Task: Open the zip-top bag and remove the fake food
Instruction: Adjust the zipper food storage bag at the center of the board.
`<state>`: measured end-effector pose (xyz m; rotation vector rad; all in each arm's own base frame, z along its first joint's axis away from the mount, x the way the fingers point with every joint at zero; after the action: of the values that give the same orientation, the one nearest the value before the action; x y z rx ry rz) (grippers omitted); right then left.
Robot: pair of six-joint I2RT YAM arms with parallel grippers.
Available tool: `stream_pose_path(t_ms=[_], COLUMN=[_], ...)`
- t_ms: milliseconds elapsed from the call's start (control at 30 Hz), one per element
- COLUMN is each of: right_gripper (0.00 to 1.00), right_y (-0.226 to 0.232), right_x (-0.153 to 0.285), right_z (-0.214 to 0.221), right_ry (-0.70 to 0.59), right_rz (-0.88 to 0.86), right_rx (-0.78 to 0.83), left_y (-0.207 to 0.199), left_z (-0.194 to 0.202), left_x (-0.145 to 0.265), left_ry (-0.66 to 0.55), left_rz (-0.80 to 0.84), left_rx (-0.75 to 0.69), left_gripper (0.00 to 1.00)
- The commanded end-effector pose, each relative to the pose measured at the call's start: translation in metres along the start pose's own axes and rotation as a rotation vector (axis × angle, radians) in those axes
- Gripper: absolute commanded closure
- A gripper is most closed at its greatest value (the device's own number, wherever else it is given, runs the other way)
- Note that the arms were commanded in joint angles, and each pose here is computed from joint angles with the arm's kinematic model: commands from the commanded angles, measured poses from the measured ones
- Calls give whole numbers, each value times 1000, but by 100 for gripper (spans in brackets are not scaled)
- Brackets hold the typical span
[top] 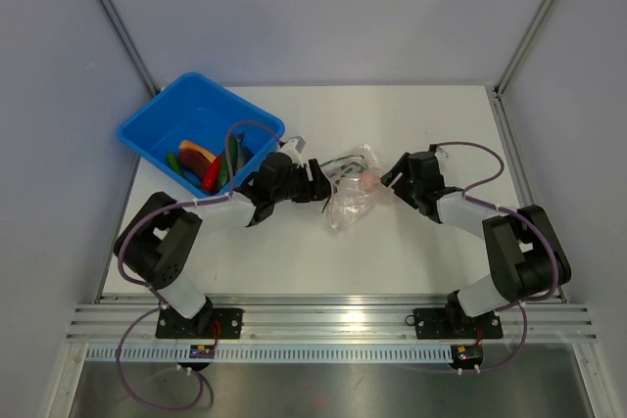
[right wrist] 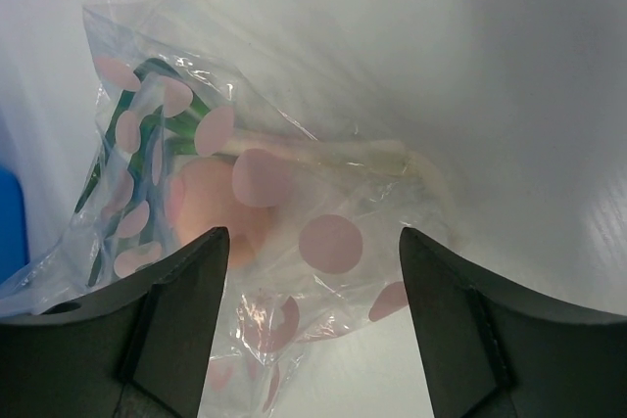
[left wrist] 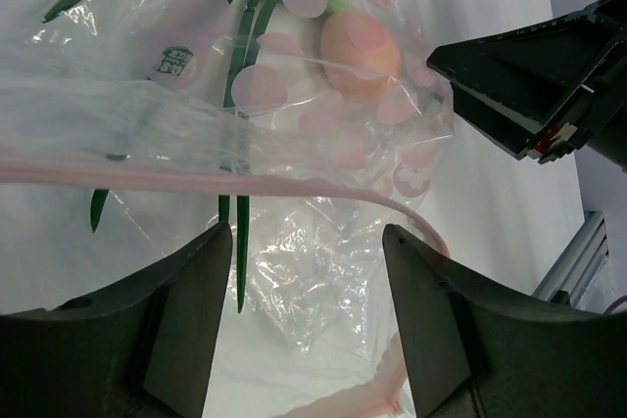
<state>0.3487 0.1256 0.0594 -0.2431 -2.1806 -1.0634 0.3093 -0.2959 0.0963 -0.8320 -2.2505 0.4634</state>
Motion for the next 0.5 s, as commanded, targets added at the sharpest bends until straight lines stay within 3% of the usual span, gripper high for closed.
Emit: stream_pose_path(t_ms=[0,467], right_gripper=[22,19], right_y=[20,25], right_x=[12,17], right_z=[-22,-30], right_ry=[-87,-108], right_rz=[-27,-32], right_rx=[28,75], left_y=[-4,4], left_z=[-23,-38], left_x=[13,56], left_ry=[-117,-279], left_rz=[-9,-28], left_rx=[8,73], left_gripper=[32,34])
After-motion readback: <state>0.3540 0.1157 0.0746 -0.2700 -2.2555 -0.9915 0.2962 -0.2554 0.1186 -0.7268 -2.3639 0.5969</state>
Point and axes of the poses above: each gripper's point midway between its finger pads, its own x axis back along the fingers, its own y axis along the line the jaws close on, z = x × y, the point moved 2 cm from there along x, back along the fingers, and after that the axes turned 10 degrees about -x, right-handed, at the moved point
